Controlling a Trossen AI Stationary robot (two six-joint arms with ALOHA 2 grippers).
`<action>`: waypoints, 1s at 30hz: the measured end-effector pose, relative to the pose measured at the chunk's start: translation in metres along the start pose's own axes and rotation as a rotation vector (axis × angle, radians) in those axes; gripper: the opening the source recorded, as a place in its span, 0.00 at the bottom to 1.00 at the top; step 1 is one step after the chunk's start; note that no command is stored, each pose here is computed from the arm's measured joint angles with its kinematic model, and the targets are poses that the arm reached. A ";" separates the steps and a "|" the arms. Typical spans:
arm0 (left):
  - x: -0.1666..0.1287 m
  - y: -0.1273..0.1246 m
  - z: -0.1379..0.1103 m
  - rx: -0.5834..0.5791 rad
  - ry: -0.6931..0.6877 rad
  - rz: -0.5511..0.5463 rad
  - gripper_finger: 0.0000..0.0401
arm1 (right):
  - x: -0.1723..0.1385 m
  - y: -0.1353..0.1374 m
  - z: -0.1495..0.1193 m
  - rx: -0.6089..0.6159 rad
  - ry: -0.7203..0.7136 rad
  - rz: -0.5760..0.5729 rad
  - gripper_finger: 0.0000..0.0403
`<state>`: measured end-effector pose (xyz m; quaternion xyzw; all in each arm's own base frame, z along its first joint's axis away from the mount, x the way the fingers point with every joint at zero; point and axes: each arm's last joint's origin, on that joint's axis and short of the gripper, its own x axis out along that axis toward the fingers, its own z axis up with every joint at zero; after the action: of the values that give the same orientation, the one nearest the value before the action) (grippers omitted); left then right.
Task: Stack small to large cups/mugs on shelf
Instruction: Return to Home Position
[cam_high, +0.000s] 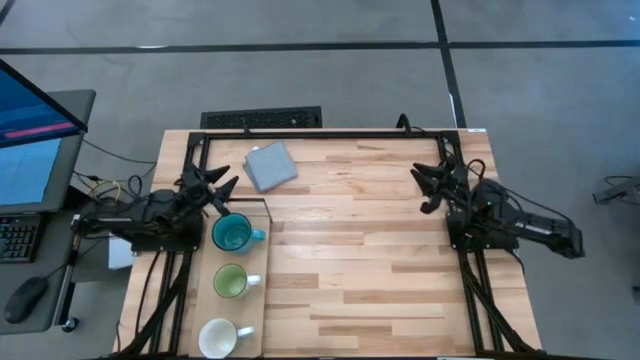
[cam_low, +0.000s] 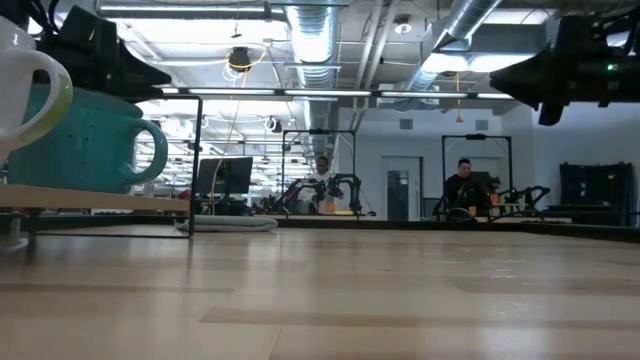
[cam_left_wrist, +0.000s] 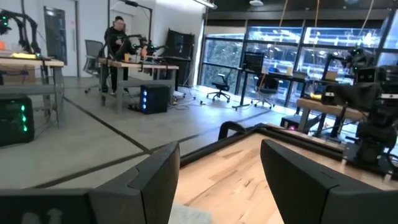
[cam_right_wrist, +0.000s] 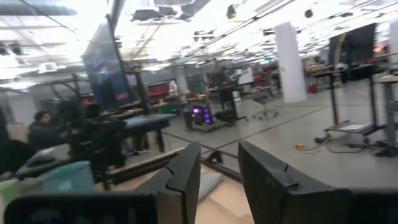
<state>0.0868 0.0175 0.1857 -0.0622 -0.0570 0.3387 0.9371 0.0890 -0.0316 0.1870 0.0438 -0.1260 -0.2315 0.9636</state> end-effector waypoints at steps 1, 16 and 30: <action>0.000 0.001 -0.001 0.003 0.011 0.001 0.54 | 0.000 -0.002 0.000 -0.007 -0.002 -0.016 0.33; 0.009 0.018 -0.003 0.087 0.027 0.117 0.54 | 0.000 -0.030 0.003 -0.071 -0.013 -0.157 0.33; 0.012 0.026 -0.003 0.105 0.044 0.094 0.54 | -0.006 -0.048 -0.006 -0.046 0.110 -0.216 0.33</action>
<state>0.0805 0.0449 0.1796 -0.0227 -0.0156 0.3832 0.9232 0.0647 -0.0718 0.1736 0.0477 -0.0624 -0.3341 0.9393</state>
